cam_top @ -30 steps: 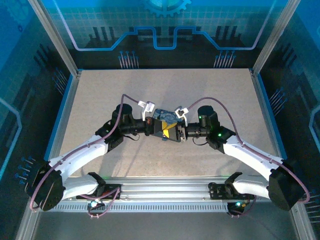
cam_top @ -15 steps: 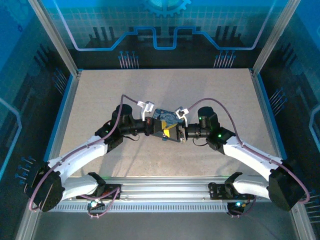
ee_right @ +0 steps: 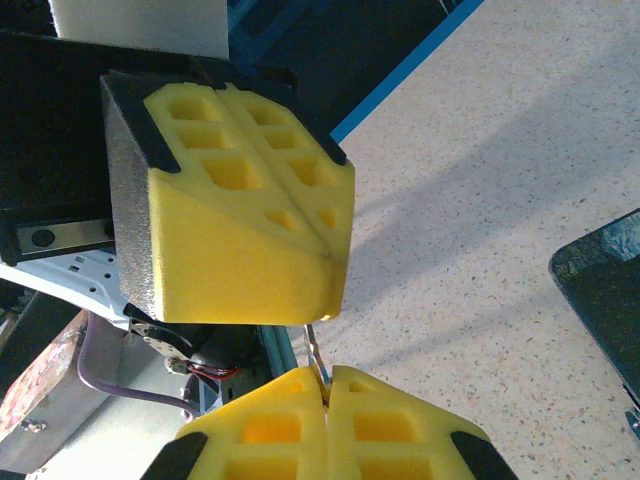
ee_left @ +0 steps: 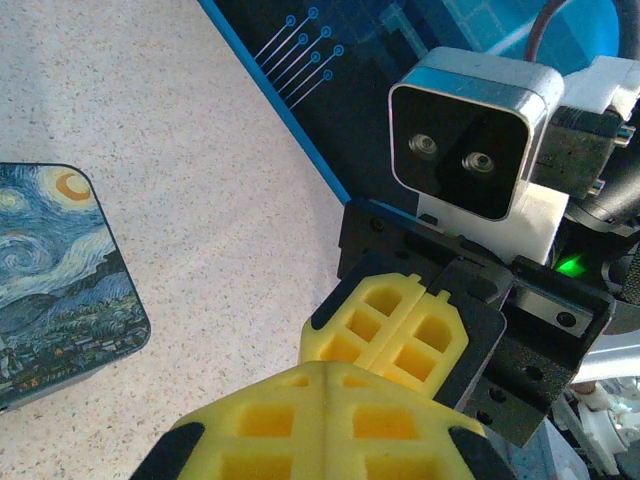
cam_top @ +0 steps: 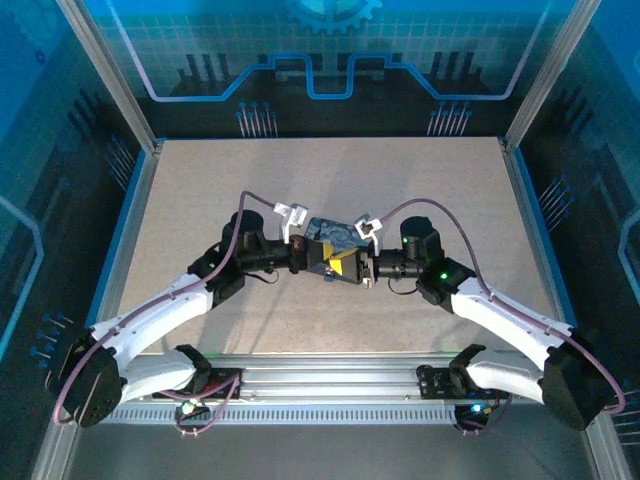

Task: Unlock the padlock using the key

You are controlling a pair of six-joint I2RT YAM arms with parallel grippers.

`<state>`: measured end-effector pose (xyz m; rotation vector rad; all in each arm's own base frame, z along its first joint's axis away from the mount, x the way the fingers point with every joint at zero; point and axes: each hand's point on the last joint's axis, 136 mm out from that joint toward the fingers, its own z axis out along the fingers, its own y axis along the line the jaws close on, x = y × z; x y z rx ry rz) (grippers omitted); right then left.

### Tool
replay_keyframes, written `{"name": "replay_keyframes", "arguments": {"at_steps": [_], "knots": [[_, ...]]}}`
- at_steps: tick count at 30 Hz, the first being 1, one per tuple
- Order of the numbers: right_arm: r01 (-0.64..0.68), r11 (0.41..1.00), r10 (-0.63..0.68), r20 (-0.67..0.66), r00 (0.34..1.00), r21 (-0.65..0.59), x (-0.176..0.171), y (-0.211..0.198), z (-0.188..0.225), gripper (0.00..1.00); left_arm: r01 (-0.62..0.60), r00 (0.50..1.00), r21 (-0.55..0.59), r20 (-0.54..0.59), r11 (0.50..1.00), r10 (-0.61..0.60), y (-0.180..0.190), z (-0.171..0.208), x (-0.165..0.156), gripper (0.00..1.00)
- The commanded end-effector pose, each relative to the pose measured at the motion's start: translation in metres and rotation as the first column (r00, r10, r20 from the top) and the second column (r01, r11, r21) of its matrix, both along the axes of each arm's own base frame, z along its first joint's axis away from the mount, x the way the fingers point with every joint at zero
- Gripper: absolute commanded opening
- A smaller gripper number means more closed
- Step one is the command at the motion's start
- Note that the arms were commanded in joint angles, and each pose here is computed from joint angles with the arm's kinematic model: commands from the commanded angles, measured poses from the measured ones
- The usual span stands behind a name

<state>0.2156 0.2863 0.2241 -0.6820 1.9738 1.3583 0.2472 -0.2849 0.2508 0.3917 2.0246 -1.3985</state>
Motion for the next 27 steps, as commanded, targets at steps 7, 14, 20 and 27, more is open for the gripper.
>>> {"name": "replay_keyframes", "arguments": {"at_steps": [7, 14, 20, 27], "knots": [[0.055, 0.997, -0.059, -0.061, 0.996, -0.056, 0.002, -0.015, -0.024, 0.03, -0.056, 0.996, -0.008, 0.063, 0.998, 0.056, 0.009, 0.011, 0.006, 0.00], [0.064, 0.990, -0.075, -0.089, 0.993, -0.124, 0.004, -0.018, -0.039, 0.01, -0.087, 0.994, 0.005, 0.061, 0.996, 0.086, 0.015, 0.010, 0.008, 0.42], [0.085, 0.974, -0.117, -0.143, 0.983, -0.211, 0.014, -0.022, -0.058, 0.02, -0.155, 0.987, 0.077, 0.047, 0.985, 0.152, 0.029, -0.007, 0.010, 0.73], [0.138, 0.955, -0.200, -0.225, 0.953, -0.263, 0.043, -0.026, -0.079, 0.02, -0.208, 0.978, 0.239, 0.031, 0.948, 0.207, 0.048, -0.052, 0.008, 0.80]]}}
